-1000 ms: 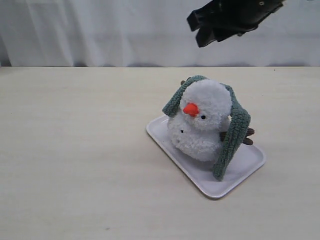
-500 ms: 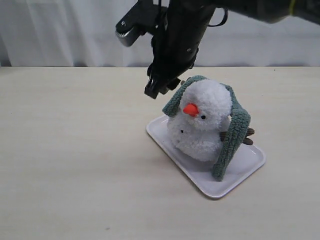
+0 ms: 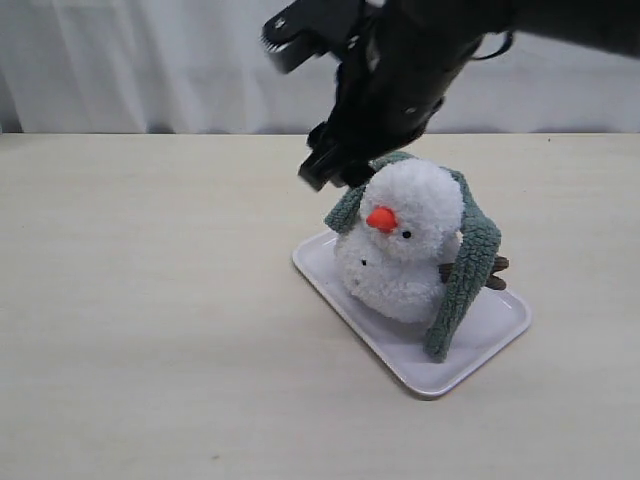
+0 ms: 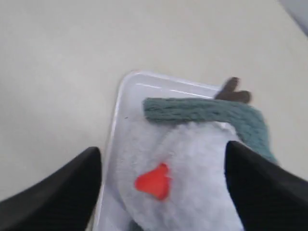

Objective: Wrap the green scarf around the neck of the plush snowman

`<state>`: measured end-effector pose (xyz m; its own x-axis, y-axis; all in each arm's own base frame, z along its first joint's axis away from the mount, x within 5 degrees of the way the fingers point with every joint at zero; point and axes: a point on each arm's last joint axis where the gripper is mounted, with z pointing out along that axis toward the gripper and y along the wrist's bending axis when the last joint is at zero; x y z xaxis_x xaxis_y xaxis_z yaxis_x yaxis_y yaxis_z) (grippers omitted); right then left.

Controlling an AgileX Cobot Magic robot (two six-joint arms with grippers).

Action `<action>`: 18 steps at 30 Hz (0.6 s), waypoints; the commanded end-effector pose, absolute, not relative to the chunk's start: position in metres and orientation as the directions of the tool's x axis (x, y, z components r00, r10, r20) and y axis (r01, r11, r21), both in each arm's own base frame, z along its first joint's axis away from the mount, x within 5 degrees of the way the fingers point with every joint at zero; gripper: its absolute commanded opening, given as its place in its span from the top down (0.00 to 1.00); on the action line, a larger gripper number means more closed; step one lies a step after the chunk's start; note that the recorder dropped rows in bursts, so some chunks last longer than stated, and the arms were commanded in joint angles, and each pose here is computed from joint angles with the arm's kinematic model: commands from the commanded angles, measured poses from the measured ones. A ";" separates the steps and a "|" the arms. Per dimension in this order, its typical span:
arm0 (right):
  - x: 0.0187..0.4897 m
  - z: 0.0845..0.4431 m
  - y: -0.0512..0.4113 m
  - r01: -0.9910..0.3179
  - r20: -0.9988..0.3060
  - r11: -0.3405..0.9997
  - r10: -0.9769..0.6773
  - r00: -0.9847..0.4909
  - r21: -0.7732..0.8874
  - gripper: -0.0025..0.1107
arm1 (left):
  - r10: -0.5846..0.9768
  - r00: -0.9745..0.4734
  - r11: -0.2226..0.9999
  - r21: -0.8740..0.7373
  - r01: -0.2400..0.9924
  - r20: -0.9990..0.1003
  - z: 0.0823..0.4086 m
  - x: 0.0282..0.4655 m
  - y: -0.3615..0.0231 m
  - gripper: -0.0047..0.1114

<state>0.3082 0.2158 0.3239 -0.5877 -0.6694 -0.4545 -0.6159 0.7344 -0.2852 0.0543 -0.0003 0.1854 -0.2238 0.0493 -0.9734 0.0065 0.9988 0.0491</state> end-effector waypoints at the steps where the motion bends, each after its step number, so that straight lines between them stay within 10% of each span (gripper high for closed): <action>1: 0.318 0.330 0.181 -0.468 -0.478 0.849 -0.526 -0.703 -0.245 0.20 | 0.044 -0.217 0.999 0.045 0.002 -0.975 0.186 0.054 0.000 0.96; 18: 0.354 0.275 0.160 -0.464 -0.315 0.862 -0.507 -0.803 -0.206 0.19 | 0.044 -0.217 0.999 0.045 0.002 -0.975 0.186 0.054 0.000 0.96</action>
<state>0.3485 0.1662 0.2743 -0.8145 -0.5000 -0.2941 -0.4595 0.8656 -0.1991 0.0543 -0.0003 0.1854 -0.2238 0.0493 -0.9734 0.0065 0.9988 0.0491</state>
